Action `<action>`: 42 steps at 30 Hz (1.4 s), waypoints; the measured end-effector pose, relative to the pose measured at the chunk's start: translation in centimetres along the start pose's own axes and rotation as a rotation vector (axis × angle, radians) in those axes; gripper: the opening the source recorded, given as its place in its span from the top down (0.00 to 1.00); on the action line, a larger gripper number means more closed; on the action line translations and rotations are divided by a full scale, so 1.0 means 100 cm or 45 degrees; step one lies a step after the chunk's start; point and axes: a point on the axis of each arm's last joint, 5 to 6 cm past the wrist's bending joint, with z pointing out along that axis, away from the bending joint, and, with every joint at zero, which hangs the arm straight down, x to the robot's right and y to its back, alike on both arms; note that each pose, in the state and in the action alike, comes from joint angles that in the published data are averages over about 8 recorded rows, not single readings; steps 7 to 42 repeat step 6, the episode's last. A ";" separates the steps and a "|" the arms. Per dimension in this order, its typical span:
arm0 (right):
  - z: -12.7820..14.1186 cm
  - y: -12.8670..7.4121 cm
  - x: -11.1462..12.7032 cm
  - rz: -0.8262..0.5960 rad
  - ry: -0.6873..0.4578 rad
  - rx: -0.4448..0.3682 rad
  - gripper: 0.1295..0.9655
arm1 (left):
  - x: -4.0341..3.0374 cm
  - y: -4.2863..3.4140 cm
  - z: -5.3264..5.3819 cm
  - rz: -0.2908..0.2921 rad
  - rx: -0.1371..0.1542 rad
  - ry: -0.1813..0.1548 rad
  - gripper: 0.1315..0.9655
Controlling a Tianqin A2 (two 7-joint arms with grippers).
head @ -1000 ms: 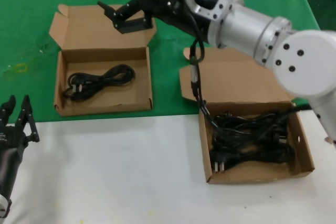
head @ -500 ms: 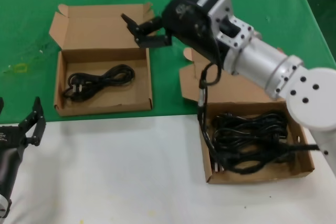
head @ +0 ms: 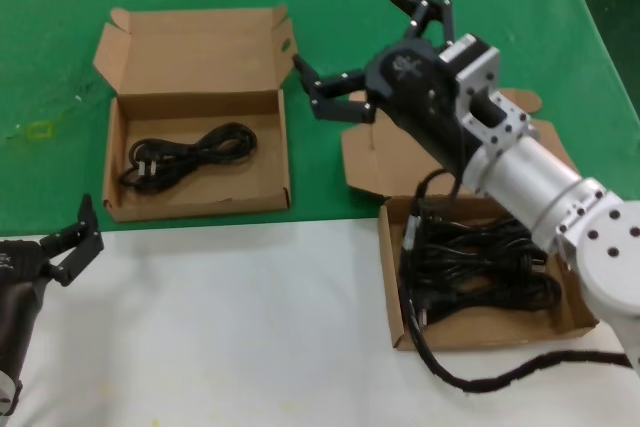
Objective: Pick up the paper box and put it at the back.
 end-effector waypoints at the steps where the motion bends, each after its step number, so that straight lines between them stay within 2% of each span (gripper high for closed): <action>1: -0.003 0.003 0.000 0.011 0.014 -0.005 0.00 | 0.0000 0.0000 0.000 0.000 0.000 0.000 0.27; 3: -0.009 0.009 -0.001 0.032 0.043 -0.017 0.00 | 0.0000 0.0000 0.000 0.000 0.000 0.000 0.22; 6: -0.014 0.014 -0.001 0.047 0.065 -0.026 0.00 | 0.0000 0.0000 0.000 0.000 0.000 0.000 0.22; 42: -0.014 0.014 -0.001 0.047 0.065 -0.026 0.00 | 0.0000 0.0000 0.000 0.000 0.000 0.000 0.22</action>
